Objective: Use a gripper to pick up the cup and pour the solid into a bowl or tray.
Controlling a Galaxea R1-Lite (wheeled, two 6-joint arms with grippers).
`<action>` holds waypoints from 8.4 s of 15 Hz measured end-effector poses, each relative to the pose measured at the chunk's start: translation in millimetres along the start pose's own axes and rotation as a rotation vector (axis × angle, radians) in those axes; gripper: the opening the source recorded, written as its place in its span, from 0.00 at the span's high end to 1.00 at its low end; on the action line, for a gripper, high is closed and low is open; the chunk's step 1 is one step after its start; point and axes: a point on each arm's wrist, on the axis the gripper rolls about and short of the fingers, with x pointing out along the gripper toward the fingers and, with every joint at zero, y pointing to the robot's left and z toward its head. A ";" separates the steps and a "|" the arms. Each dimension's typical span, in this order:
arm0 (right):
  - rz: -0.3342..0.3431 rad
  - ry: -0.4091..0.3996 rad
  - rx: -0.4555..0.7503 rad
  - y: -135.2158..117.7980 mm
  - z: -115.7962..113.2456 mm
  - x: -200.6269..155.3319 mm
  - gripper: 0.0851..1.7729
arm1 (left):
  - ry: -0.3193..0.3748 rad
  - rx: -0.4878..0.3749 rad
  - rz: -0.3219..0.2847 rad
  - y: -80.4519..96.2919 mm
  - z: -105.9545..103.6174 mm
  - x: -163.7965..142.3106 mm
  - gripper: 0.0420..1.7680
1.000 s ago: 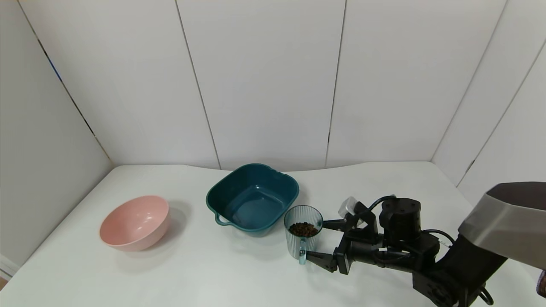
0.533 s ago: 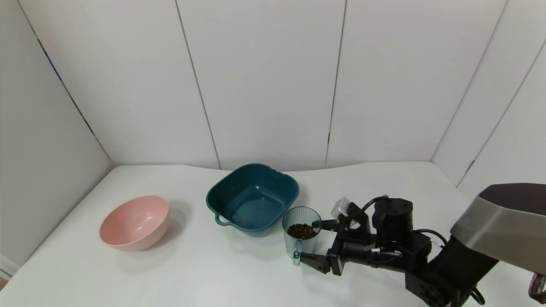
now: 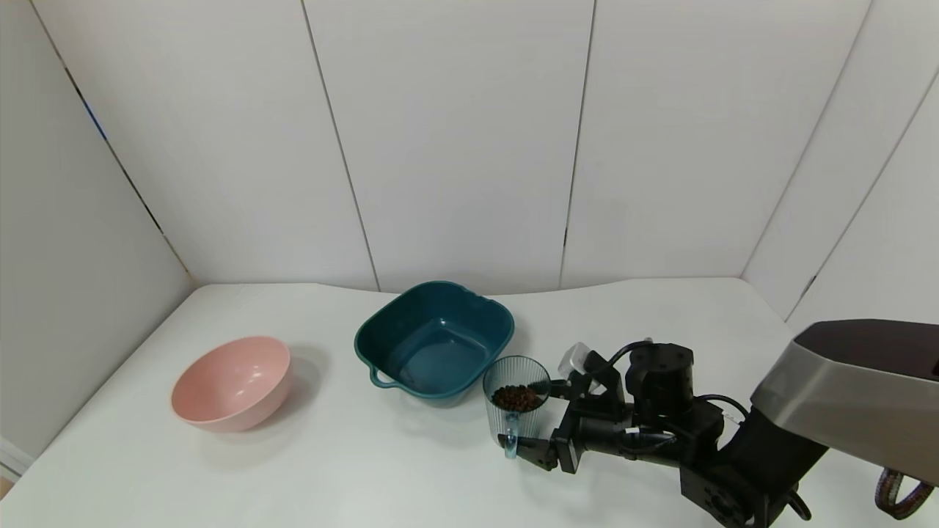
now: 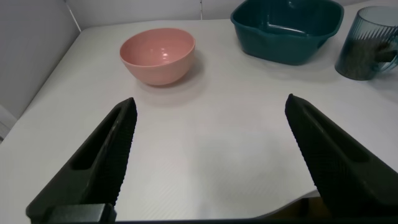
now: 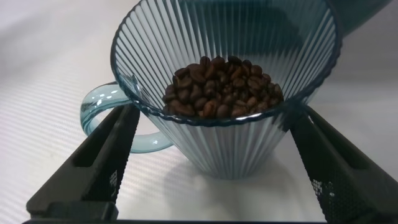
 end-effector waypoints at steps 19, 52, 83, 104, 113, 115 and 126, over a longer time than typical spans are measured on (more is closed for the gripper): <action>-0.001 -0.030 -0.008 -10.6 -0.7 24.1 0.04 | 0.000 0.000 0.000 0.0 0.0 0.0 0.03; -0.122 0.000 0.040 -15.2 78.4 -17.3 0.23 | 0.000 0.000 0.000 0.0 0.0 0.0 0.03; -0.690 0.652 -0.446 22.8 165.3 70.1 0.23 | 0.000 0.000 0.000 0.0 0.0 0.0 0.03; -0.959 0.809 -0.872 48.1 157.8 106.2 0.23 | 0.000 0.000 0.000 0.0 0.0 0.0 0.03; -1.018 0.803 -1.078 42.8 163.3 121.9 0.23 | 0.000 0.000 0.000 0.0 0.0 0.0 0.03; -1.015 0.819 -1.083 41.4 160.0 123.2 0.23 | 0.000 0.000 0.000 0.0 0.0 0.0 0.03; -0.994 0.872 -1.152 44.8 159.8 123.5 0.23 | 0.000 0.000 0.000 0.0 0.0 0.0 0.03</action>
